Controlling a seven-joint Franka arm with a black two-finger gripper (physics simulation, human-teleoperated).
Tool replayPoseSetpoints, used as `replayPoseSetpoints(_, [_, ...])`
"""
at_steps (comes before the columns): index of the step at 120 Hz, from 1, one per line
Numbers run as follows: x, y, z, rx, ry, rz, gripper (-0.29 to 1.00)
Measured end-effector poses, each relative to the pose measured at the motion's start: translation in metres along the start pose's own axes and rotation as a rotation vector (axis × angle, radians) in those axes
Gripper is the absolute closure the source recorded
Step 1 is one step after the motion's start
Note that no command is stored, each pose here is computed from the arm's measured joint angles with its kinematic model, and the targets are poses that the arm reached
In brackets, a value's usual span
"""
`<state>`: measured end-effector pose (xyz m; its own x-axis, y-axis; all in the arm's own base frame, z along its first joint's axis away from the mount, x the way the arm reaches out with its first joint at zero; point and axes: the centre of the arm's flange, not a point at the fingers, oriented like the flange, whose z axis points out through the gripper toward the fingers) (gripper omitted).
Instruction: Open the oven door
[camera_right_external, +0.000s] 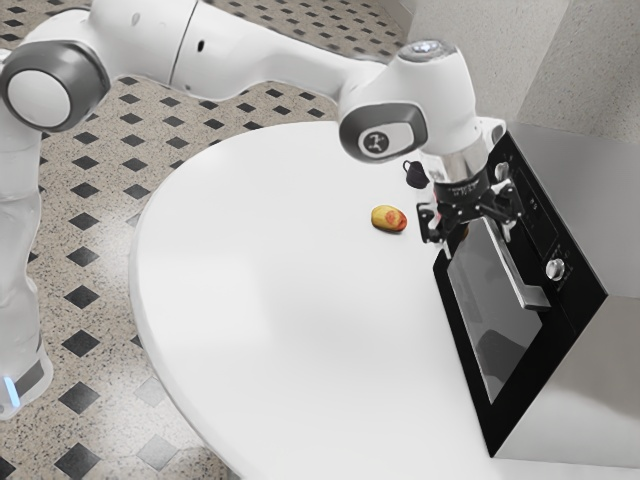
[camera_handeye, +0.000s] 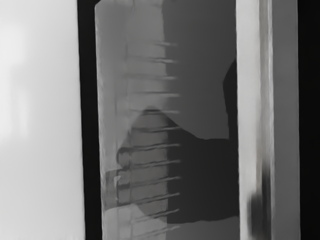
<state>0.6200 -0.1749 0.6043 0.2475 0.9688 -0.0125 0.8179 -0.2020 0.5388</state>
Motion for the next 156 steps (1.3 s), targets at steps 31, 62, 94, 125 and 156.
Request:
replayPoseSetpoints(31, [0.005, -0.002, 0.008, 0.014, -0.006, -0.011, 0.0])
replayPoseSetpoints(62, [0.011, -0.006, 0.004, 0.016, -0.019, -0.039, 0.26])
replayPoseSetpoints(94, [0.013, -0.025, -0.005, 0.035, -0.02, -0.048, 0.35])
replayPoseSetpoints(125, [0.011, -0.045, -0.021, 0.042, -0.016, -0.049, 0.36])
replayPoseSetpoints(156, [0.02, -0.071, -0.038, 0.049, -0.017, -0.083, 0.36])
